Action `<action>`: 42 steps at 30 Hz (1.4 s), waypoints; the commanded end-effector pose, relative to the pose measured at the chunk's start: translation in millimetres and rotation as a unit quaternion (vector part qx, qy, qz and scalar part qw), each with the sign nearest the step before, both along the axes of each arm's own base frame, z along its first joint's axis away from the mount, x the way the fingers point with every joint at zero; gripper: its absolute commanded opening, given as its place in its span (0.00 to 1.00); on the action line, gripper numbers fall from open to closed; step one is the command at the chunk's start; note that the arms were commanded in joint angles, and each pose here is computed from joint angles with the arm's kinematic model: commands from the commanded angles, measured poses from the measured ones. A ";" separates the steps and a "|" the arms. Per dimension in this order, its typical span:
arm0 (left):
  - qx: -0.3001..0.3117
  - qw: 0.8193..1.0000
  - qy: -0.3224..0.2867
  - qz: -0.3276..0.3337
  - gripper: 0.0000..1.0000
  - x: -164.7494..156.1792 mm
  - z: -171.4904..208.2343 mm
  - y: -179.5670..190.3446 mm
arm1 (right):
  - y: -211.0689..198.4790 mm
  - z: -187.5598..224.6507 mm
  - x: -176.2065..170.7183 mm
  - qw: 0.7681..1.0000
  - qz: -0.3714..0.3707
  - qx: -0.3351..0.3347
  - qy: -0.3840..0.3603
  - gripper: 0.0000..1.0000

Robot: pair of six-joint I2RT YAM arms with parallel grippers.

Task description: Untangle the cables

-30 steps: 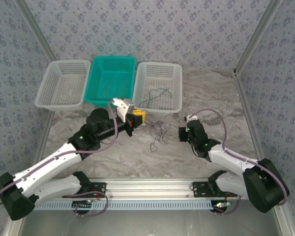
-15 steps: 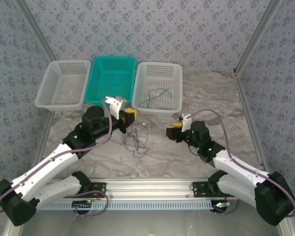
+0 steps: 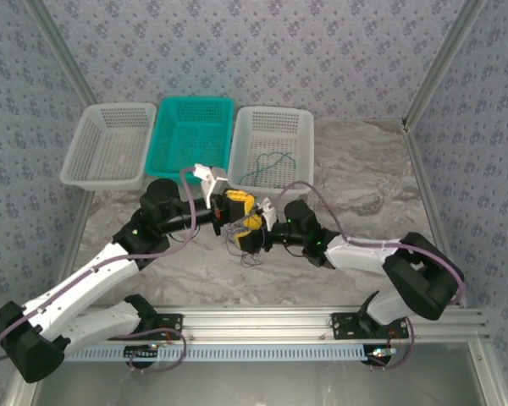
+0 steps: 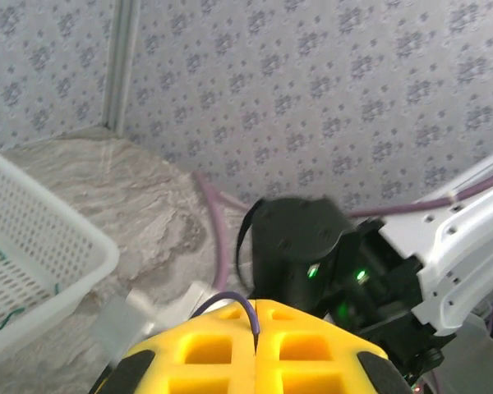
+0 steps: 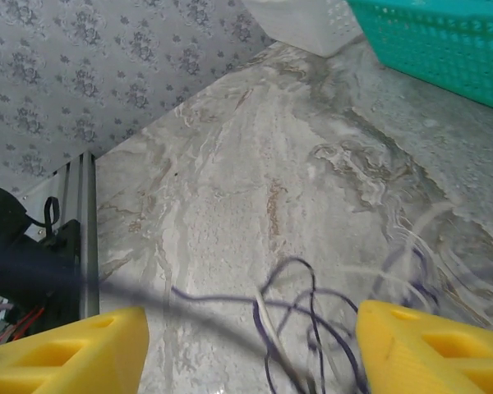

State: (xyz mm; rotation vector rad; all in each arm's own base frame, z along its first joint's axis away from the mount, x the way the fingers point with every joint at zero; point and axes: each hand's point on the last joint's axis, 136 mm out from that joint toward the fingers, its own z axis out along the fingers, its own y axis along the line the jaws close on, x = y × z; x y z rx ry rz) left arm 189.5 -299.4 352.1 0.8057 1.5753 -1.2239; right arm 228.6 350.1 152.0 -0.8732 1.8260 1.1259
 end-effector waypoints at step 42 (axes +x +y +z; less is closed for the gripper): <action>-0.035 0.910 -0.063 0.408 0.00 138.6 170.2 188.9 | -100.0 -19.7 61.2 0.963 -0.261 -0.014 0.060 0.53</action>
